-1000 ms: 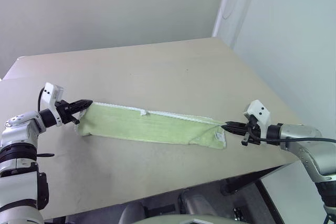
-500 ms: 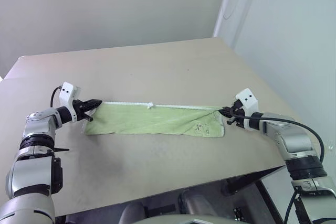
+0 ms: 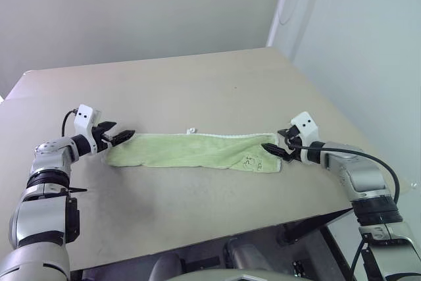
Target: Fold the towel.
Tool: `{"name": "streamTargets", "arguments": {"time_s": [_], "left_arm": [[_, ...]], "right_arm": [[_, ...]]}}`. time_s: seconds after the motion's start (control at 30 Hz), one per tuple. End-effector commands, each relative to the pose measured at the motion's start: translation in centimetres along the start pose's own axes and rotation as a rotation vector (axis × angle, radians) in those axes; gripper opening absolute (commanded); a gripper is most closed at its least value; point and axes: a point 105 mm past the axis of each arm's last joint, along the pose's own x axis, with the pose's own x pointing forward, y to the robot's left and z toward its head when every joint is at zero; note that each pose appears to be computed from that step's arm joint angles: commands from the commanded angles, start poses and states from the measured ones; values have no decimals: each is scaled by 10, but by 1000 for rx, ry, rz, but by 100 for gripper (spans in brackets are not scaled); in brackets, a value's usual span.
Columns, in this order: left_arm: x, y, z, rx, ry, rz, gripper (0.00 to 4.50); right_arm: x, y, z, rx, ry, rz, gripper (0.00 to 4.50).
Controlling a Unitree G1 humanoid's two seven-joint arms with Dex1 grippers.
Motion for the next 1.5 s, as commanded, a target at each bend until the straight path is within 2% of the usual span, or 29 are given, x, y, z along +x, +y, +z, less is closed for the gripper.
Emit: {"name": "streamTargets", "arguments": {"time_s": [0.03,0.2,0.33,0.4,0.47,0.7,0.9,1.07,1.37,1.5], "left_arm": [[-4,7,36,0,-128,6,450],[-10,-11,49,15,-173,-160,450],[-14,-24,54,24,-185,-241,450],[-18,-52,56,51,-172,-397,450],[-23,-76,54,65,-151,-514,450],[-16,-105,35,85,-91,-595,450],[-8,-114,35,85,-90,-620,450],[-8,-116,36,90,-92,-639,450],[-17,-121,35,108,-84,-663,450],[-18,-119,37,103,-94,-652,450]], "right_arm": [[-21,-3,39,133,-136,-2,396],[-42,24,43,482,-198,129,396],[-51,40,43,616,-219,195,396],[-53,52,29,815,-227,267,396],[-56,64,15,938,-235,306,396],[-61,97,-13,1158,-215,283,396],[-64,110,-25,1287,-150,215,396],[-54,97,-45,1339,-86,53,396],[-34,74,-43,1361,-97,-60,396],[-25,77,-35,1352,-97,-31,396]]}}
